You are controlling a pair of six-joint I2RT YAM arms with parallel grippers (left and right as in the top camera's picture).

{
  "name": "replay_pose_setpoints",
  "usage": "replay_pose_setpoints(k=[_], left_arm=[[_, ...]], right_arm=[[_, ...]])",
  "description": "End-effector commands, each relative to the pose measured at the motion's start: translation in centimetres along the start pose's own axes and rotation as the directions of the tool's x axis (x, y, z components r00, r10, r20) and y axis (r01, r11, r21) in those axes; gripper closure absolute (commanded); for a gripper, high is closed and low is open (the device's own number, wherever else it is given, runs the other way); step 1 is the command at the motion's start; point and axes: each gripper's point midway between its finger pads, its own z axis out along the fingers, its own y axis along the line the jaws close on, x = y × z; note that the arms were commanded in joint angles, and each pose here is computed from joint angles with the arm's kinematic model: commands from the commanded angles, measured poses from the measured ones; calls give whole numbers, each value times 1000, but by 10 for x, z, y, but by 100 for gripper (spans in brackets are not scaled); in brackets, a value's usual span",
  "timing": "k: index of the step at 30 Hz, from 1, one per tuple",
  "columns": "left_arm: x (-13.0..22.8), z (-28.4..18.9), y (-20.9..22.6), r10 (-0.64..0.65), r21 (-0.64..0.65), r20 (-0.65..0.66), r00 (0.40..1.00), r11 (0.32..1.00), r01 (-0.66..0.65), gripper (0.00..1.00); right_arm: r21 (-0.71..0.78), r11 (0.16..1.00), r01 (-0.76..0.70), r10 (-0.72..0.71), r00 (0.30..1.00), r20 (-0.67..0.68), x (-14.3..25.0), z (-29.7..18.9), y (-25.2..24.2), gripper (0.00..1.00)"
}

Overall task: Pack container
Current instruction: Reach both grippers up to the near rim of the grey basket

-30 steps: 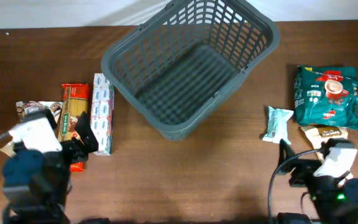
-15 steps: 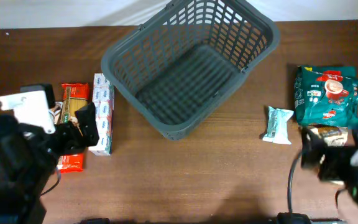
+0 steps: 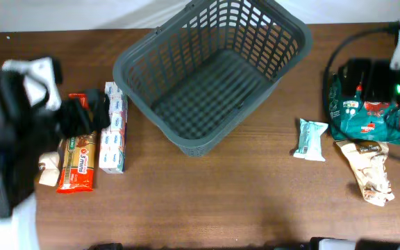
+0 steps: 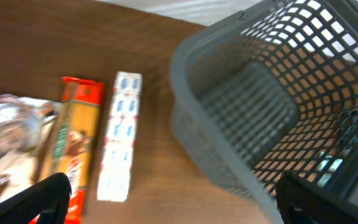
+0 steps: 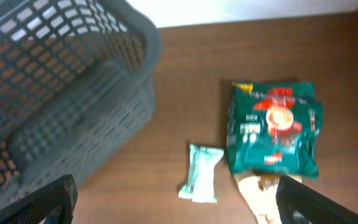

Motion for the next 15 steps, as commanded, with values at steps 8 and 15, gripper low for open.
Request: replay_pose_setpoints(k=[8,15], left_arm=[[-8,33,-25,-186,128,-134,973,971,203,5],[5,36,-7,-361,-34,-154,920,932,361,5]], right_arm=[[-159,987,38,-43,999,-23,-42,69,18,1],[-214,976,34,-41,999,-29,-51,100,25,1]])
